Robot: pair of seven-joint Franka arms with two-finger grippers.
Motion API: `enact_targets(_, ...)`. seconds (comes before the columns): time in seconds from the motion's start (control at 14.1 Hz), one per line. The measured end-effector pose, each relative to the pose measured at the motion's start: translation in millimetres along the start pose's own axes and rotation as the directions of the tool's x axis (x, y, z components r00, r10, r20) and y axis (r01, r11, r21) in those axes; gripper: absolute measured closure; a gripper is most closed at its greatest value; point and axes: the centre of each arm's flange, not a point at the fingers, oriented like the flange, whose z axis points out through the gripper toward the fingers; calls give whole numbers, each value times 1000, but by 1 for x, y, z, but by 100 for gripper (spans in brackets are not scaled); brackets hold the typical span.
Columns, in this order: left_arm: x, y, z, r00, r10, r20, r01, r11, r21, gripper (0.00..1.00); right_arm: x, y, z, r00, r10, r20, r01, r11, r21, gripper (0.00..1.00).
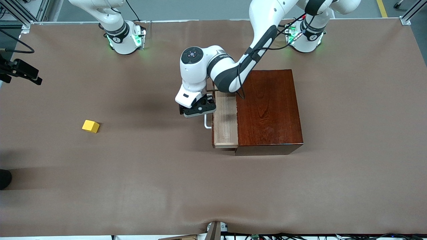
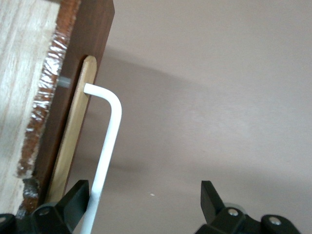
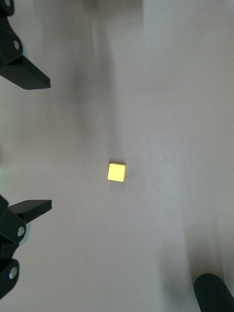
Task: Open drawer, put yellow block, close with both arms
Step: 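Pull the drawer open by its handle with the left gripper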
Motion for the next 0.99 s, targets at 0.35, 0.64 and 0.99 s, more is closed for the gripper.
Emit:
enact_targets(0.35, -6, 9, 1, 999, -32, -12, 31, 998, -59, 0, 16, 16, 25, 999, 30, 38, -30, 1000, -2, 0)
enact_targets(0.64, -10, 13, 0, 999, -35, -16, 33, 996, -77, 0, 34, 38, 55, 995, 67, 68, -67, 998, -1, 0)
enact_targets(0.99, -9, 20, -9, 998, -57, -23, 54, 991, -123, 0, 55, 41, 95, 991, 71, 118, -71, 997, -2, 0)
